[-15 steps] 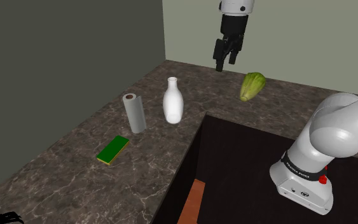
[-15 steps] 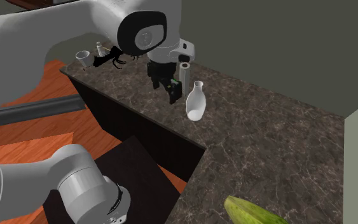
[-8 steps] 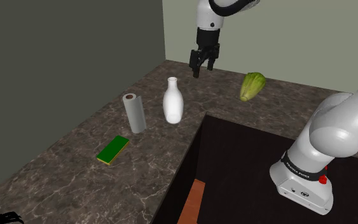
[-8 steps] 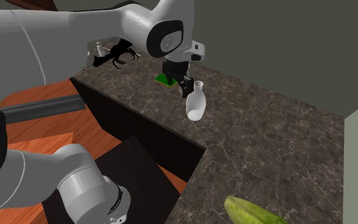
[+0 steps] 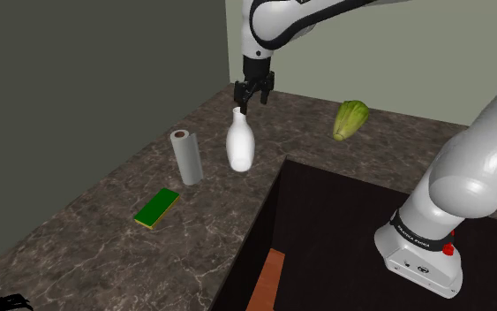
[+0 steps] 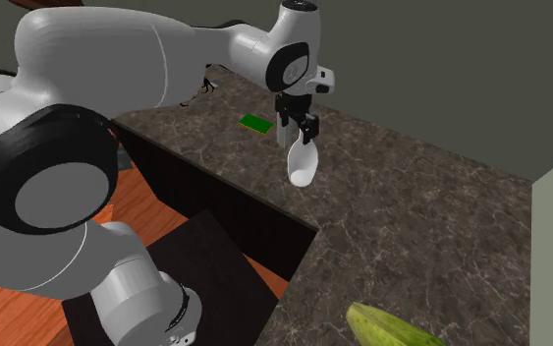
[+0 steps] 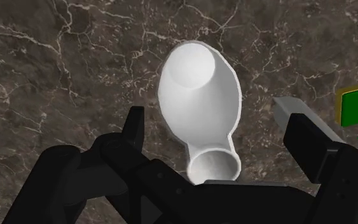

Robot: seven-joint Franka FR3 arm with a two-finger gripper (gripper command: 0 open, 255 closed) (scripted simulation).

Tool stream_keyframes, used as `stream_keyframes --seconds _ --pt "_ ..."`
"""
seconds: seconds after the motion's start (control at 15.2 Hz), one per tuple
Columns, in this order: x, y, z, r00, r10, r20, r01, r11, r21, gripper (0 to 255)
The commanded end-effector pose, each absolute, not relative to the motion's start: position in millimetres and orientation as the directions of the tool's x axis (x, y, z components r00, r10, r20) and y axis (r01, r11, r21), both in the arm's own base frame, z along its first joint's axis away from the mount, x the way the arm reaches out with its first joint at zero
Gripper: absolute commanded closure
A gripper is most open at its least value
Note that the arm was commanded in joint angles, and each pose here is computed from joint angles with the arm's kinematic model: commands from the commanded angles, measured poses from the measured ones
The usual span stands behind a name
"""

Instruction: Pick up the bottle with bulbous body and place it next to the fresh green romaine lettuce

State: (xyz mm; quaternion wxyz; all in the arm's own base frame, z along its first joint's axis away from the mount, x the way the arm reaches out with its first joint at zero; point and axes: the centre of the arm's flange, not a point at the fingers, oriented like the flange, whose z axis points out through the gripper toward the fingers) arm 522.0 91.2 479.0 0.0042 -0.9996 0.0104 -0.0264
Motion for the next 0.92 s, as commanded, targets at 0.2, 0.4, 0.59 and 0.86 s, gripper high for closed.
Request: stream_keyframes --seconds 0.2,0.4,0.59,0.86 --pt "559 101 456 0.997 -0.03 0.071 -0.03 -1.0 -0.003 0" --pt "560 101 440 0.997 -0.03 0.071 -0.03 -1.0 -0.003 0" --pt "562 101 421 0.997 -0.03 0.071 -0.03 -1.0 -0.003 0" --pt "562 101 421 0.997 -0.03 0.071 -0.03 -1.0 -0.003 0"
